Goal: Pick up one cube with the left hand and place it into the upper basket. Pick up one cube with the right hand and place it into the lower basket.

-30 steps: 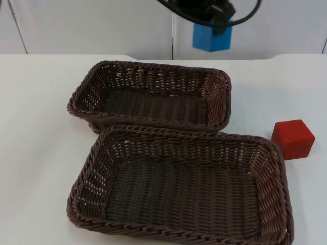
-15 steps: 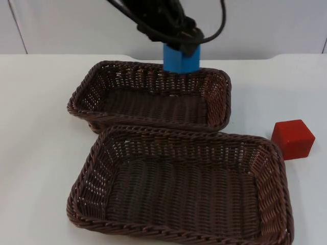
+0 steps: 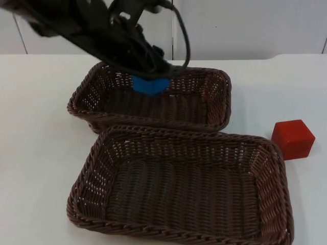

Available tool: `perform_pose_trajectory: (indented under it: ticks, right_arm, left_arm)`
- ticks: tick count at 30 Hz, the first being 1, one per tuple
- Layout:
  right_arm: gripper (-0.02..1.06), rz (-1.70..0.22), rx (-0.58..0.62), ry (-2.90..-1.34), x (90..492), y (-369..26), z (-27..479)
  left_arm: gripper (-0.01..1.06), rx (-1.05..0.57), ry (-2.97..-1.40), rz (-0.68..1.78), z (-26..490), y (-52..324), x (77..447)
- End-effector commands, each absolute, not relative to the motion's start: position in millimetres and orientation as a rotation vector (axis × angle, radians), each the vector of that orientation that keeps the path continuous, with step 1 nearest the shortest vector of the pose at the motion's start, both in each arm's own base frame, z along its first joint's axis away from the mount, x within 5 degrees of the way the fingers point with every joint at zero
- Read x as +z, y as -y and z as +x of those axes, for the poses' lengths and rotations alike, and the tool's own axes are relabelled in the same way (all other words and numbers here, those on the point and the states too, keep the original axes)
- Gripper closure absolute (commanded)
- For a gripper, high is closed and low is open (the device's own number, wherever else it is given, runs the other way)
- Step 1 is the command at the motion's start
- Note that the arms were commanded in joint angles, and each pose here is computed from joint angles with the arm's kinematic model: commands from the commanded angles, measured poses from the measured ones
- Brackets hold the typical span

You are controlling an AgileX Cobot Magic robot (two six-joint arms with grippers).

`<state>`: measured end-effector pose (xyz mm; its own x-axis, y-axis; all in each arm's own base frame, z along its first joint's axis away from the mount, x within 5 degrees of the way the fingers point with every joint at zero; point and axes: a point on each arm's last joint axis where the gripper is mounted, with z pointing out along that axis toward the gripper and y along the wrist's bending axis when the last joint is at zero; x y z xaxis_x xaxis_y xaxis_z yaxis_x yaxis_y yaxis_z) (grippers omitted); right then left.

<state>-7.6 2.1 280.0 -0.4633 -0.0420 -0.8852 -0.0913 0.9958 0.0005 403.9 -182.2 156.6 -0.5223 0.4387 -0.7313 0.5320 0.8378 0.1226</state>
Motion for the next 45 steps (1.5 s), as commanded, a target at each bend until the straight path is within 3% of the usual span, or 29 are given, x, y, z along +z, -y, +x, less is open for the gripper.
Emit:
perform_pose_trajectory:
  ticks: [1, 16, 28, 38, 40, 43, 44, 45]
  right_arm:
    - [-0.01, -0.089, 0.055, -2.045, 279.9, -2.3, -7.4]
    - [-0.01, -0.089, 0.053, -2.045, 279.8, -2.2, -7.4]
    - [-0.01, -0.089, 0.051, -2.045, 279.8, -2.0, -7.4]
    - [-0.01, -0.089, 0.051, -2.045, 279.8, -2.0, -7.4]
    - [-0.01, -0.089, 0.051, -2.045, 279.8, -2.0, -7.4]
    - [-0.01, -0.089, 0.051, -2.045, 279.8, -2.0, -7.4]
    - [-0.01, -0.089, 0.051, -2.045, 279.8, -2.0, -7.4]
    - [-0.01, -0.089, 0.051, -2.045, 279.8, -2.0, -7.4]
  left_arm:
    - [1.05, -0.143, -2.18, 0.645, 400.6, 178.2, 157.6]
    - [1.05, -0.124, -2.156, 0.628, 400.4, 176.1, 154.6]
    - [1.05, -0.106, -2.208, 0.636, 403.3, 176.3, 121.5]
    - [1.05, -0.115, -2.246, 0.653, 401.1, 176.6, 114.9]
    - [1.03, -0.117, -2.252, 0.656, 400.6, 176.7, 114.5]
    - [0.86, -0.121, -2.261, 0.661, 399.9, 176.7, 113.9]
    - [0.86, -0.121, -2.261, 0.661, 399.9, 176.7, 113.9]
    - [0.77, -0.121, -2.261, 0.661, 399.9, 176.7, 113.9]
